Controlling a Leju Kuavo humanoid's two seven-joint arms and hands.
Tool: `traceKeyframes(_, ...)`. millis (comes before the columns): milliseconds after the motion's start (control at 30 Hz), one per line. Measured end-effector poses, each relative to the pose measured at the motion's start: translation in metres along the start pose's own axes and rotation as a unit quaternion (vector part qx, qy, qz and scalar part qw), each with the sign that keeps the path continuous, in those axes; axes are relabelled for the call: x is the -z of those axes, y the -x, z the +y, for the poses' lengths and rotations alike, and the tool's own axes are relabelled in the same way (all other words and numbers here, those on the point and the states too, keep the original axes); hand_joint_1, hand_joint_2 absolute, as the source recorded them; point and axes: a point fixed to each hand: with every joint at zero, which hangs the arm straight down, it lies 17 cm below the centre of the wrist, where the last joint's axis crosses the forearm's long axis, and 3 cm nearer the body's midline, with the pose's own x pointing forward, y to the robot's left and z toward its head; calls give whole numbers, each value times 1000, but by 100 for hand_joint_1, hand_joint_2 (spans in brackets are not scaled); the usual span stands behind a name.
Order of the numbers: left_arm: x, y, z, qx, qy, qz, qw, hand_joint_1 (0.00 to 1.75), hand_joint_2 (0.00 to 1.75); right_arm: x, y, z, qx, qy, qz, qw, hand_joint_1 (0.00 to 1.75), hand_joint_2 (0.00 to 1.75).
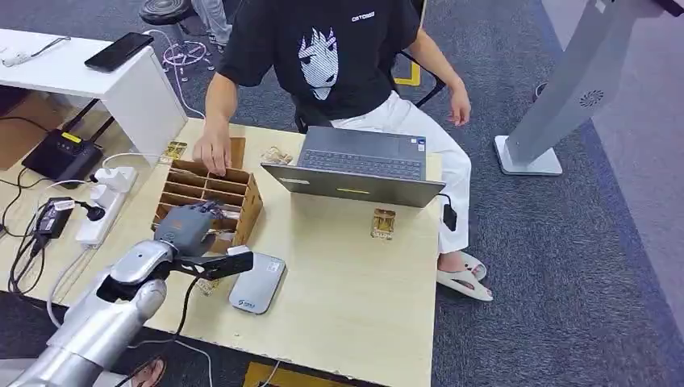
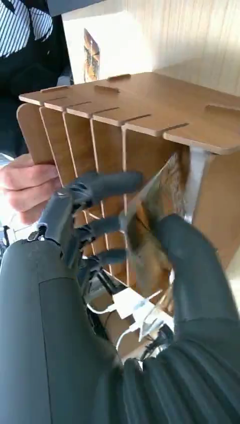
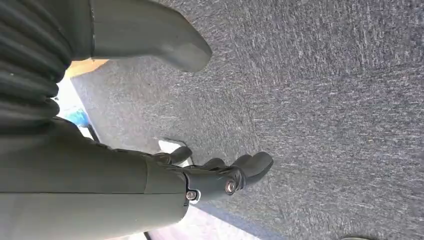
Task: Pass the card to the sensor for recognition and then transmit it.
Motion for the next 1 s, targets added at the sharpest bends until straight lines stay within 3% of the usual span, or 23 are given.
traceKeyframes(1000, 1, 3, 6, 17, -12, 5, 1000, 175, 175, -1, 0, 2, -1, -2, -1, 1000, 0, 175)
